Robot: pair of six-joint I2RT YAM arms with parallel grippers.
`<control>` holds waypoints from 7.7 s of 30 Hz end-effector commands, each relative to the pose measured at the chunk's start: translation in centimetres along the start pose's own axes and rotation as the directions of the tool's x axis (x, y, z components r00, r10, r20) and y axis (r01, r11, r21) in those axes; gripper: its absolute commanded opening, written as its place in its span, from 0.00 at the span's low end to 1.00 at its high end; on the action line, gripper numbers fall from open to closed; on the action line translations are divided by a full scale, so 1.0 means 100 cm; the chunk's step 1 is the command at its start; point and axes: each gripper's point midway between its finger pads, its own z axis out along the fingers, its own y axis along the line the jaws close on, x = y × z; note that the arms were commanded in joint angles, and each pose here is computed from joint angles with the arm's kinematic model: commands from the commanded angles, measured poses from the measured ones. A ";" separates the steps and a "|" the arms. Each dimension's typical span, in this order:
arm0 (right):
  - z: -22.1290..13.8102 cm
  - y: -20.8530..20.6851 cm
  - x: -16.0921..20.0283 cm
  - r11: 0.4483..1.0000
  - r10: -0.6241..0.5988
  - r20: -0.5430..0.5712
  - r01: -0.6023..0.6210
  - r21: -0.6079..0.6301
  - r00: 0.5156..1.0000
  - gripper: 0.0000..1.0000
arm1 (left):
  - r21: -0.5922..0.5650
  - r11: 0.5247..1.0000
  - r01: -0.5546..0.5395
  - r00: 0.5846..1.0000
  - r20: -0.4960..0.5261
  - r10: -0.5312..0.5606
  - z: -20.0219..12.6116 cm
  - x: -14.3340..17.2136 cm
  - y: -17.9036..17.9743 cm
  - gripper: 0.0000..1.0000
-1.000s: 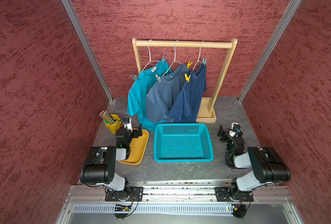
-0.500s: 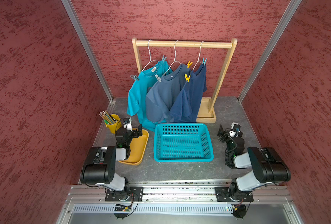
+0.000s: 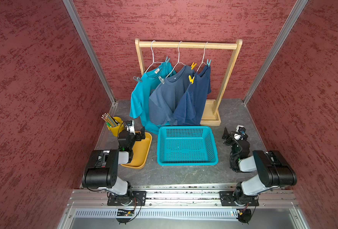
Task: Remove the clothespins securing t-shirts to the hanger
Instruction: Pick up the hanger from the clothes rail.
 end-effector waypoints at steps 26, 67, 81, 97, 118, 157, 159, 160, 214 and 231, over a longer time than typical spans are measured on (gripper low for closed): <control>-0.031 0.040 -0.135 0.932 0.343 -0.198 -0.359 -0.050 0.918 0.88 | 0.045 0.968 0.245 0.950 -0.213 -0.230 -0.153 -0.111 -0.034 1.00; -0.028 0.187 -0.170 0.916 0.141 -0.348 -0.256 -0.311 0.927 0.95 | 0.711 0.702 -0.043 0.995 -0.036 0.098 -0.078 -0.273 -0.327 0.66; -0.016 0.174 -0.176 0.940 0.124 -0.316 -0.213 -0.265 0.941 0.96 | 0.744 0.665 -0.072 0.997 0.028 0.077 -0.007 -0.290 -0.362 0.41; -0.018 0.165 -0.200 0.945 0.126 -0.255 -0.194 -0.263 0.959 0.94 | 0.680 0.711 -0.182 0.974 0.221 0.038 -0.030 -0.332 -0.351 0.00; -0.042 0.157 -0.220 0.926 0.174 -0.224 -0.236 -0.295 0.959 0.90 | 0.660 0.710 -0.244 0.919 0.392 -0.048 -0.065 -0.395 -0.349 0.00; -0.100 0.142 -0.323 0.904 0.169 -0.052 -0.176 -0.390 0.984 0.89 | 0.773 0.557 -0.304 0.854 0.480 -0.200 -0.251 -0.465 -0.278 0.00; -0.102 0.137 -0.320 0.910 0.168 -0.059 -0.178 -0.374 0.984 0.89 | 0.773 0.555 -0.308 0.842 0.492 -0.219 -0.265 -0.473 -0.270 0.00; -0.104 0.135 -0.318 0.911 0.169 -0.065 -0.181 -0.370 0.983 0.89 | 0.772 0.555 -0.310 0.838 0.498 -0.225 -0.269 -0.476 -0.267 0.00; -0.109 0.256 -0.380 0.553 -0.077 -0.053 -0.002 -0.833 0.996 0.73 | 0.970 0.157 -0.187 0.975 0.203 -0.094 -0.204 -0.312 -0.249 0.00; -0.085 0.281 -0.348 0.478 0.074 -0.122 -0.142 -0.867 0.990 0.00 | 0.980 0.127 -0.152 0.987 0.157 -0.032 -0.191 -0.274 -0.267 0.00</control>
